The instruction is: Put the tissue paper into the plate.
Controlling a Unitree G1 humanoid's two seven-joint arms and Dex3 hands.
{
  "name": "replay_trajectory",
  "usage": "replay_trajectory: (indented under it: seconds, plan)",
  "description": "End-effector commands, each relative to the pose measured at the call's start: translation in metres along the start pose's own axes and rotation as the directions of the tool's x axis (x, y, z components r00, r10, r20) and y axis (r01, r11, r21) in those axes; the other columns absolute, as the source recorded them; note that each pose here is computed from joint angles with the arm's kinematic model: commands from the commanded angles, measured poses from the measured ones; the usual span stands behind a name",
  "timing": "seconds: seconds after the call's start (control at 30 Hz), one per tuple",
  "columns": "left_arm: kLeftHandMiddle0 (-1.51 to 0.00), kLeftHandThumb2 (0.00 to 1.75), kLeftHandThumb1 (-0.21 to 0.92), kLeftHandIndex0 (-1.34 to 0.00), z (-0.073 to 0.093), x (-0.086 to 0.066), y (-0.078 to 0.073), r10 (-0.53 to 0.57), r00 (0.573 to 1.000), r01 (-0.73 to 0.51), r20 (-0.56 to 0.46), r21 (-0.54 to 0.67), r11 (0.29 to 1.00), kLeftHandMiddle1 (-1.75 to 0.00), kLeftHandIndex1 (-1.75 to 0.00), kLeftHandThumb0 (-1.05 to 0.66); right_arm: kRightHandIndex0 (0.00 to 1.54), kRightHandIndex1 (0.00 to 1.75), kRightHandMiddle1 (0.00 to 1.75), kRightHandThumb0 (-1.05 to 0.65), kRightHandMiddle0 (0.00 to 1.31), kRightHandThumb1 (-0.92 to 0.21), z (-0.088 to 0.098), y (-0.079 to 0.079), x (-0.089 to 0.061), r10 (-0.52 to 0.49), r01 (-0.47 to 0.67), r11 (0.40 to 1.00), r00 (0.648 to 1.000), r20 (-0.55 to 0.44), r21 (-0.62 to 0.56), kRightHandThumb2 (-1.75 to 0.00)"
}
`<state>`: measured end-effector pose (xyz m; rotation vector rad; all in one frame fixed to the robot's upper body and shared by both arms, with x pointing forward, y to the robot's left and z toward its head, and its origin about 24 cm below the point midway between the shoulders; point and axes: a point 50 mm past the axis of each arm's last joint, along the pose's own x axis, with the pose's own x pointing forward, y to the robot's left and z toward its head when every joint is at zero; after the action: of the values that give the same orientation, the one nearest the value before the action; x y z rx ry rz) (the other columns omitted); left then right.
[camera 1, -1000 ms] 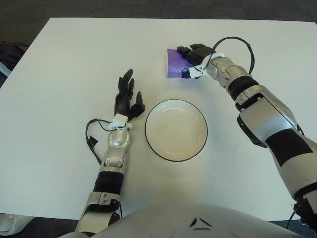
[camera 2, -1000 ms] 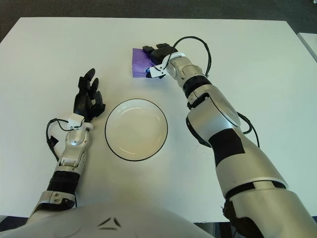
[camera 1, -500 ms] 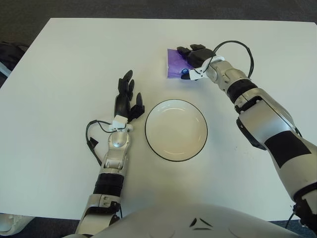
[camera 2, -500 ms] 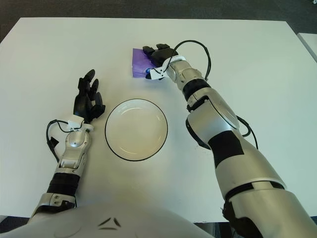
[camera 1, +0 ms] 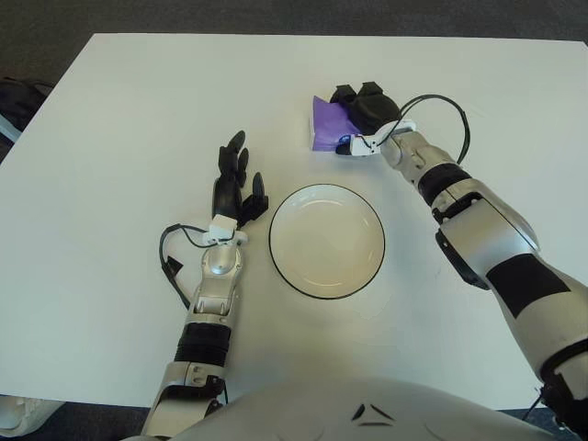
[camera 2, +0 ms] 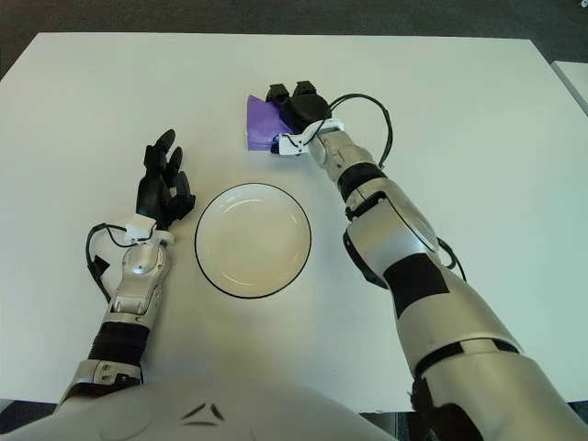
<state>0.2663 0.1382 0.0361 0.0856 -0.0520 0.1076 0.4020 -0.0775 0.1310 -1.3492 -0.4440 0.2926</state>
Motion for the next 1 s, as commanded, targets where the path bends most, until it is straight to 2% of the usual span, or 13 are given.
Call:
replay_trajectory:
  seconds: [0.0, 0.3, 0.77, 0.97]
  plan:
    - [-0.34, 0.79, 0.92, 0.0, -0.03, -0.016, 0.001, 0.004, 0.988, -0.001, -0.153, 0.019, 1.0, -0.01, -0.63, -0.82, 1.16, 1.74, 1.74, -0.05, 0.96, -0.24, -0.008, 0.024, -0.014, 0.043, -0.041, 0.998, 0.998, -0.048, 0.052, -1.31]
    - [-0.34, 0.78, 0.92, 0.0, -0.031, -0.017, 0.0, 0.002, 0.988, 0.0, -0.157, 0.015, 1.0, 0.0, -0.62, -0.8, 1.29, 1.75, 1.75, 0.01, 1.09, -0.17, -0.01, 0.019, -0.015, -0.01, 0.014, 0.995, 0.999, -0.043, 0.1, -1.45]
    - [-0.33, 0.78, 0.92, 0.0, -0.032, -0.016, 0.0, -0.003, 0.987, 0.004, -0.158, 0.007, 1.0, 0.0, -0.61, -0.79, 1.31, 1.75, 1.75, 0.02, 1.11, -0.14, -0.011, 0.015, -0.018, -0.08, 0.08, 0.99, 0.997, -0.01, 0.114, -1.5]
    - [-0.33, 0.8, 0.92, 0.0, -0.032, -0.016, 0.0, -0.005, 0.988, 0.007, -0.153, 0.016, 1.0, 0.0, -0.6, -0.8, 1.32, 1.75, 1.75, 0.02, 1.12, -0.12, -0.012, 0.009, -0.017, -0.119, 0.119, 0.983, 0.993, -0.013, 0.141, -1.52]
